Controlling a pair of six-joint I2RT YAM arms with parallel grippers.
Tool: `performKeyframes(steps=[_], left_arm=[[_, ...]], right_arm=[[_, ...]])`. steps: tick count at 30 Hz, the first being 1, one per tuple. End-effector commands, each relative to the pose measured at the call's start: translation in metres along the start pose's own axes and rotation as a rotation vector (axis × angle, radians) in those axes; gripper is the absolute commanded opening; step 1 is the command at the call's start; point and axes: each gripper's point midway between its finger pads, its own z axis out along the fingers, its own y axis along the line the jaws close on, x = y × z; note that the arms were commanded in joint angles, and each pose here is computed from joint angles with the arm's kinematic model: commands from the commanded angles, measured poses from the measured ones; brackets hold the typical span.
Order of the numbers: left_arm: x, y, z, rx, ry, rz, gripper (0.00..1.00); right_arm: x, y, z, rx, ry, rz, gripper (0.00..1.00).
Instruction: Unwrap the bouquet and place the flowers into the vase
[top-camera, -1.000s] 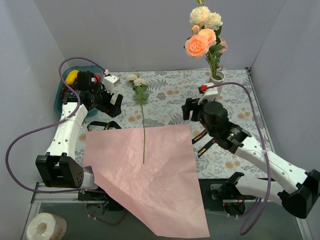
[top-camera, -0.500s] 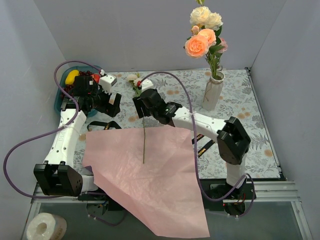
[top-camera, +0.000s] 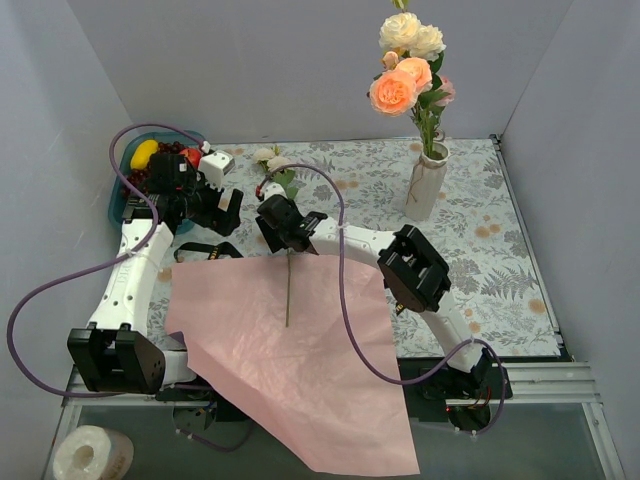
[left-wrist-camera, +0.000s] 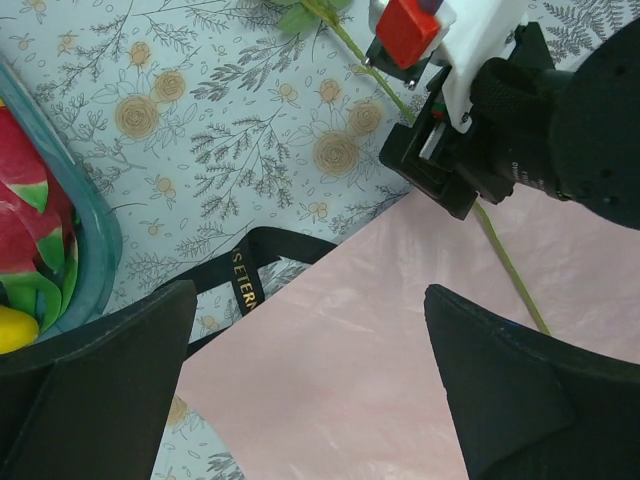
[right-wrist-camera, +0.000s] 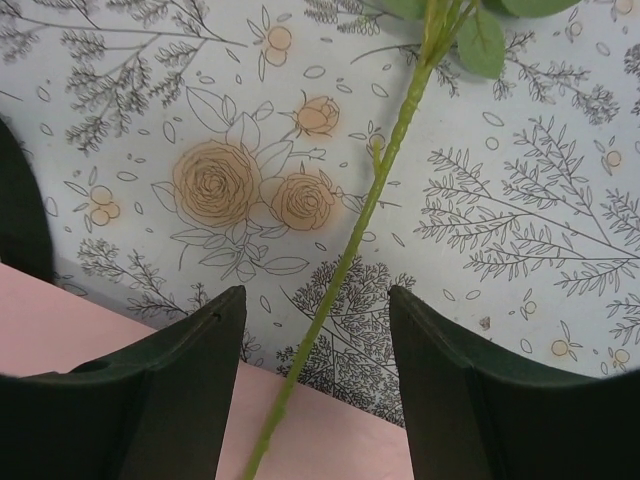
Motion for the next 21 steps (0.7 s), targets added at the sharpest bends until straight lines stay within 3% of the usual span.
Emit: performKeyframes(steps=[1,21], left_arm=[[-0.009,-0.005,-0.015,-0.009,-0.056,0.036,0.98],[-0.004,-0.009,-0.017,0.0,-0.052,0.034,0.98]], right_arm=[[-0.021,0.001,0.002,0.02,-0.051,0.023,0.66],[-0.017,-0.021,0.043,0.035,-0.01,0.056,0.64]])
